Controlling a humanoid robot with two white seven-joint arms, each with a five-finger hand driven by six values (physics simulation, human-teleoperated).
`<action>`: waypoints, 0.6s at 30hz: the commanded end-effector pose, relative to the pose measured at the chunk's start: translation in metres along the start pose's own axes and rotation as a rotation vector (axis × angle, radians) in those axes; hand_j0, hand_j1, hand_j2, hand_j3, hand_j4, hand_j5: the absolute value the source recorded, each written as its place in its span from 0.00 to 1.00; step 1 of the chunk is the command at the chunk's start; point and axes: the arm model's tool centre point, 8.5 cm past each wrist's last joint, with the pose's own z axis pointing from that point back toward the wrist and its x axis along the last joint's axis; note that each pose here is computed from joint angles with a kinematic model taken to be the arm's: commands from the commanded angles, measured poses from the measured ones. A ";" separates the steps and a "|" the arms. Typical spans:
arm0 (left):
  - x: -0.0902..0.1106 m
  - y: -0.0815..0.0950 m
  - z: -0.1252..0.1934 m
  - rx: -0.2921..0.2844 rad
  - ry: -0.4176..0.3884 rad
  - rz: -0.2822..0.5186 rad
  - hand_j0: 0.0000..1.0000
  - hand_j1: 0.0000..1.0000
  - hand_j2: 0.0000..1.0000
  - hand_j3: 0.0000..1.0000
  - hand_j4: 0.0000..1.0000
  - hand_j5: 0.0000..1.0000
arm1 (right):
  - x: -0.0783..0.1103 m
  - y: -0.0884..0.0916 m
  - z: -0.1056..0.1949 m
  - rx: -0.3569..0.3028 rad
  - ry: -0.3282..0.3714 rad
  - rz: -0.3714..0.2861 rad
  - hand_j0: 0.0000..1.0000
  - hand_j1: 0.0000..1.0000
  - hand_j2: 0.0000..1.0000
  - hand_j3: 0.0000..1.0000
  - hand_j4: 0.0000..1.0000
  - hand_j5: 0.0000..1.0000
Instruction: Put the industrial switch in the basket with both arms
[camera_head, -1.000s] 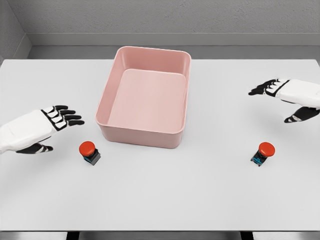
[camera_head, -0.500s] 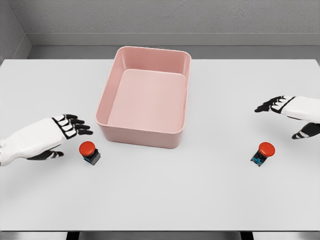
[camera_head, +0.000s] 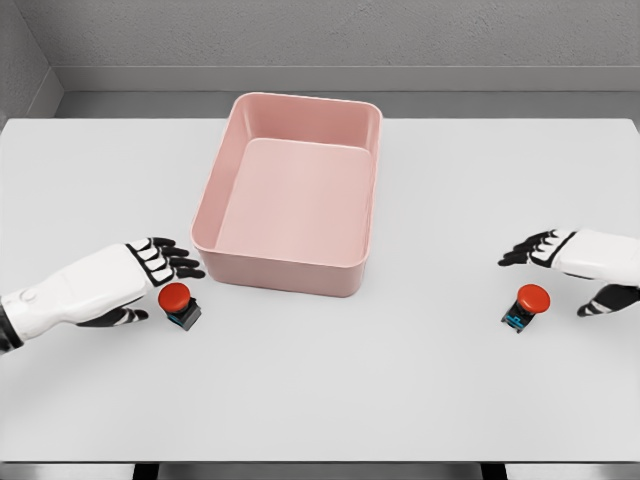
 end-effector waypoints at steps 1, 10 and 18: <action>0.001 0.000 -0.001 0.004 -0.001 0.005 0.91 0.91 0.91 0.91 0.91 0.91 | 0.009 -0.003 -0.003 -0.007 -0.027 0.004 1.00 1.00 1.00 1.00 1.00 1.00; 0.001 0.000 -0.001 0.005 -0.003 0.005 0.87 0.87 0.87 0.87 0.87 0.87 | 0.021 0.008 -0.011 0.009 -0.070 -0.011 1.00 1.00 1.00 1.00 1.00 1.00; 0.005 -0.005 -0.007 0.004 -0.017 0.016 0.87 0.87 0.87 0.87 0.87 0.87 | 0.024 0.011 -0.015 0.011 -0.084 -0.016 1.00 1.00 1.00 1.00 1.00 1.00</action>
